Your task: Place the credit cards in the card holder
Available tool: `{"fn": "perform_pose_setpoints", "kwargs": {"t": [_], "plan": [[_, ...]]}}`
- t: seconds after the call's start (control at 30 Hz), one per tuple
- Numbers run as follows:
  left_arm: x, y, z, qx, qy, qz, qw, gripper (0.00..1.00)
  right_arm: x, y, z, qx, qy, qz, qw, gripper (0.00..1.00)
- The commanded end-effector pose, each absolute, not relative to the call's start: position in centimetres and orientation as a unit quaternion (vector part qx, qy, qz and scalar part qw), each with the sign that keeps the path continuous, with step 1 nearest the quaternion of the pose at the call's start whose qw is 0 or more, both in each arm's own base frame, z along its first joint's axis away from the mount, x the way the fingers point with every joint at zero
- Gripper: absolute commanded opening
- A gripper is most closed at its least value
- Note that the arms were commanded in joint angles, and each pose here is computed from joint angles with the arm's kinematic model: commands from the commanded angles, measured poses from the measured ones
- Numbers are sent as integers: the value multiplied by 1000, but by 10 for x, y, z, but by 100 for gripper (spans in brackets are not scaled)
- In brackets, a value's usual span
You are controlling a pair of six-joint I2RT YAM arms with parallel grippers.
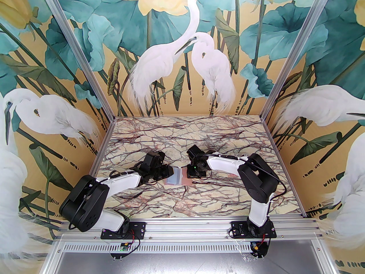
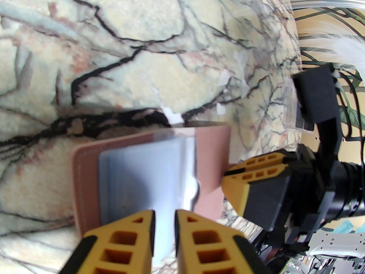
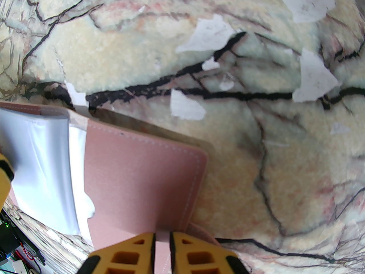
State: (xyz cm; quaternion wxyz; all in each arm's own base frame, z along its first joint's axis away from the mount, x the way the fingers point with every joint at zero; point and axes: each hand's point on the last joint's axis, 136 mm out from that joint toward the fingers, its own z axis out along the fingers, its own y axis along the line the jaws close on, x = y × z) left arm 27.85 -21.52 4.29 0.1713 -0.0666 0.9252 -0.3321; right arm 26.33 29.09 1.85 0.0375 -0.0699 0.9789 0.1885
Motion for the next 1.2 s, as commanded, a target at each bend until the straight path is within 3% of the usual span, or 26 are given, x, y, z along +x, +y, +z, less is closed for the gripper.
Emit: {"fn": "perform_pose_setpoints", "kwargs": {"t": [0.0,1.17], "plan": [[278,-206,31,-74,932,-312,171,20,262,286,16,-66,981,180,42,19],[264,-193,6,-101,932,-306,167,16,271,297,57,-64,973,210,74,26]]}}
